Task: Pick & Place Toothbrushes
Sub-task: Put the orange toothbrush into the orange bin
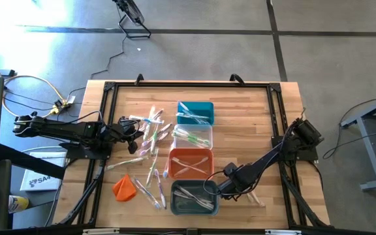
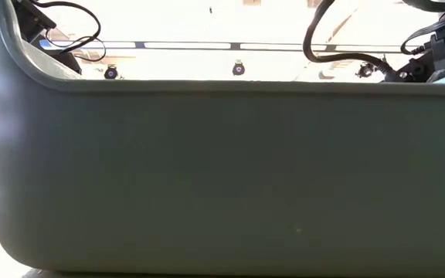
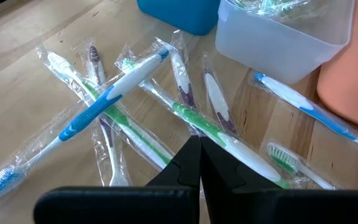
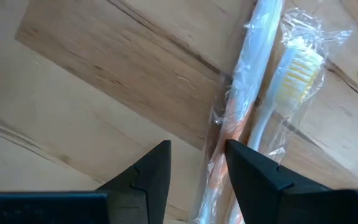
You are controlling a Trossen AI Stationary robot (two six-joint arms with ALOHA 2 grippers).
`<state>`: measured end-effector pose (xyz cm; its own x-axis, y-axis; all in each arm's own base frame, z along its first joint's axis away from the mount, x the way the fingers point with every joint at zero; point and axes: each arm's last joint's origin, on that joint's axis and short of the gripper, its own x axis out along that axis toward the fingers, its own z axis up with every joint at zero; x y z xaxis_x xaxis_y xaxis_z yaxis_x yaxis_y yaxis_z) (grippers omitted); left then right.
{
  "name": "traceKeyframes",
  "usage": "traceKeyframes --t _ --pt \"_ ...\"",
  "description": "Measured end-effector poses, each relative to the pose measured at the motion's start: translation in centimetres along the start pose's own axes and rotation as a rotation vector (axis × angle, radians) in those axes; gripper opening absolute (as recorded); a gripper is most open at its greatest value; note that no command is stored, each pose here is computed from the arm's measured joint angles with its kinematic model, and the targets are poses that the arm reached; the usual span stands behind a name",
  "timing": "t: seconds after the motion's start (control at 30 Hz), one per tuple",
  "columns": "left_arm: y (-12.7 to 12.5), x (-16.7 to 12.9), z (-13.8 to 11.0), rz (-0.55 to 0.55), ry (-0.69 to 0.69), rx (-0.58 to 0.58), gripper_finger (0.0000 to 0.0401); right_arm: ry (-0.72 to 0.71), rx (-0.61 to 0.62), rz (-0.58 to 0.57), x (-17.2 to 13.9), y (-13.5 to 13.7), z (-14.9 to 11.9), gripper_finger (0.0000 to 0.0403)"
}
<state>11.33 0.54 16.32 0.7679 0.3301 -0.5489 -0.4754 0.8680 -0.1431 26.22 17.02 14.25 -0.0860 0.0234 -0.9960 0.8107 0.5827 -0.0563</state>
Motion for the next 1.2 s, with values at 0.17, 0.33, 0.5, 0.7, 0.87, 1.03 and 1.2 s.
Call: traceKeyframes --t 0.17,0.33,0.5,0.7,0.87,1.03,1.2 --pt "0.0 0.0 0.0 0.000 0.000 0.000 0.0000 0.029 -0.029 0.021 0.1 0.2 -0.1 0.0141" --pt "0.0 0.0 0.0 0.000 0.000 0.000 0.0000 0.032 -0.062 0.084 0.2 0.9 0.0 0.0102" --pt "0.0 0.0 0.0 0.001 0.000 0.000 0.0000 0.029 -0.058 0.095 0.2 0.9 0.0 0.0073" --pt "0.0 0.0 -0.1 0.005 0.008 0.004 0.0000 0.059 -0.070 0.098 -0.1 1.1 -0.1 0.0069" --pt "0.1 0.0 -0.1 0.007 0.013 0.006 0.0000 0.093 -0.091 0.078 -0.8 1.1 0.2 0.0068" --pt "0.1 0.0 -0.1 0.007 0.013 0.012 0.0000 0.086 -0.105 0.085 -1.8 0.7 1.2 0.0068" --pt "0.1 0.0 -0.1 0.007 0.013 0.014 0.0000 0.075 -0.113 0.128 -3.3 0.2 2.1 0.0068"
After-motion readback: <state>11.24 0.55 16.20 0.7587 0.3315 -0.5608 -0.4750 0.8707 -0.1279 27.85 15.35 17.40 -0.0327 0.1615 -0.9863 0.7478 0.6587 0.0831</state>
